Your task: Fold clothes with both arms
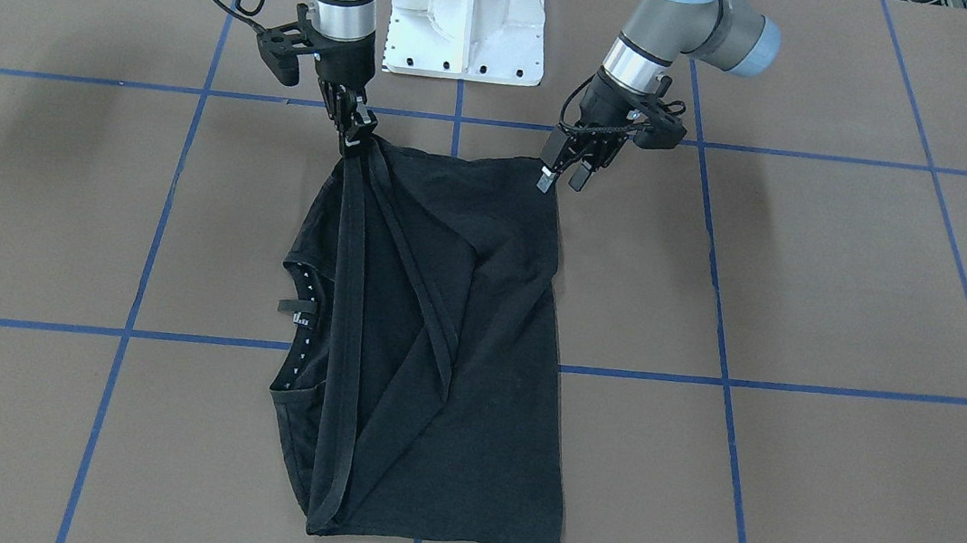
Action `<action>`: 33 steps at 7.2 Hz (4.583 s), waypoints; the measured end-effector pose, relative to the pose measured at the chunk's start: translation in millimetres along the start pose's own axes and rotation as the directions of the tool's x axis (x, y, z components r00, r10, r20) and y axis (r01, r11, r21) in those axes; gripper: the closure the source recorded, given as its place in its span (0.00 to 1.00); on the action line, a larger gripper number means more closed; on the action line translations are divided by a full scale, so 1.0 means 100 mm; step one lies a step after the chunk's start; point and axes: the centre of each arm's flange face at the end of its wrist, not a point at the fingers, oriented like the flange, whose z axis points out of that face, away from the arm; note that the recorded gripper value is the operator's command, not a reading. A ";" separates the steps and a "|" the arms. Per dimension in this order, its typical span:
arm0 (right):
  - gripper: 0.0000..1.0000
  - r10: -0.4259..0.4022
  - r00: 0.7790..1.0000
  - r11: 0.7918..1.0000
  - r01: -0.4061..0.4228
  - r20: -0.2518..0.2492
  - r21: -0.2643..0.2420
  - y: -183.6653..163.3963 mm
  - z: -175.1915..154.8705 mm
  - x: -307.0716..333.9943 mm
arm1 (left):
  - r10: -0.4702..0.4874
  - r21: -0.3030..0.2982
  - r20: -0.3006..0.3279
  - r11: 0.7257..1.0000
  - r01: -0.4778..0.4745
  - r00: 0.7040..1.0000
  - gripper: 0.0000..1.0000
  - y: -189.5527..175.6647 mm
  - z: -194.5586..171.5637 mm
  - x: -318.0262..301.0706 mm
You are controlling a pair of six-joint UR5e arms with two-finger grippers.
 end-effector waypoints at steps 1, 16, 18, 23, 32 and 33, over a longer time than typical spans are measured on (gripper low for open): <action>1.00 0.000 1.000 1.000 0.000 -0.002 -0.003 0.00 0.00 0.00 | 0.003 -0.014 0.009 1.000 -0.002 1.000 0.34 0.12 0.00 -0.04; 1.00 0.011 1.000 0.994 -0.008 0.019 -0.108 -0.41 -0.78 0.34 | 0.017 -0.333 0.035 0.943 -0.004 0.999 1.00 0.47 -1.17 0.47; 1.00 0.040 0.999 0.987 -0.039 0.009 -0.155 -0.72 -1.14 0.11 | 0.004 -0.308 -0.023 0.951 -0.010 1.000 1.00 -0.17 -1.34 0.91; 1.00 0.069 0.996 0.993 -0.074 -0.052 -0.097 -1.38 -0.50 -1.82 | 0.039 -0.108 -0.020 0.993 -0.041 0.999 1.00 -1.82 -0.59 1.81; 0.00 -0.123 0.992 0.989 0.121 -0.015 -0.083 -2.27 1.03 -4.00 | 0.160 0.078 -0.020 0.984 -0.158 0.987 0.00 -3.73 0.58 2.24; 0.00 -0.129 0.992 0.986 0.129 0.000 -0.105 -2.58 0.94 -3.89 | 0.210 0.054 -0.028 0.977 -0.208 0.977 0.00 -3.76 0.42 2.15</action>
